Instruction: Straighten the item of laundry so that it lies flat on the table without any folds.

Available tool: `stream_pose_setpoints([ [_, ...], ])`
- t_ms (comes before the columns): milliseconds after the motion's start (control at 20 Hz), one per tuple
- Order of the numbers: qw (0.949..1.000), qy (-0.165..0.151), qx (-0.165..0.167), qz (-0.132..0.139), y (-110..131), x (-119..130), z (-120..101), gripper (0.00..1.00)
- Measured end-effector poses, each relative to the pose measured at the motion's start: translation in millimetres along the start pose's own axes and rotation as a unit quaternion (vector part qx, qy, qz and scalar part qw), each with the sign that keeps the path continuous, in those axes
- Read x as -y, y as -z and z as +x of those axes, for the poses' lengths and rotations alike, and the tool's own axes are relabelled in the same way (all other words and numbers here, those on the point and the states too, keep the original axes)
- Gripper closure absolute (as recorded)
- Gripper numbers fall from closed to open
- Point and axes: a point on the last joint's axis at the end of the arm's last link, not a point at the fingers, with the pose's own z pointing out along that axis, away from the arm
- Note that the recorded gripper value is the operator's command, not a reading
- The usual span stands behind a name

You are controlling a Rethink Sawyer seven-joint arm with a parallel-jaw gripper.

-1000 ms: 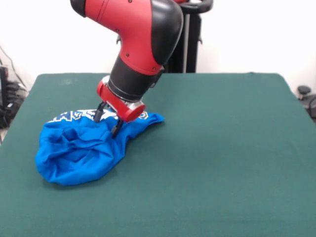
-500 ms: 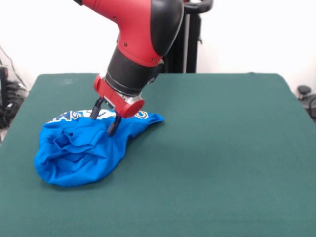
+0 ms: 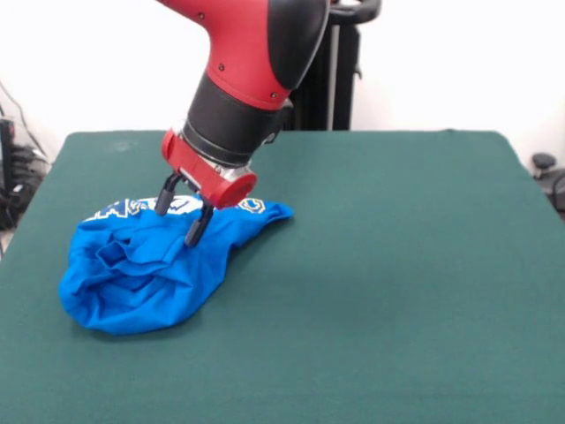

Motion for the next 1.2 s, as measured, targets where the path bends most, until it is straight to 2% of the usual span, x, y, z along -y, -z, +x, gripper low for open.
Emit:
stream_pose_setpoints([
  [550,0.9997,-0.002,0.02,-0.013,7.7,-13.1,-20.6,0.0],
  [1200,0.9995,-0.001,0.026,-0.017,9.8,-17.4,-26.5,0.0],
])
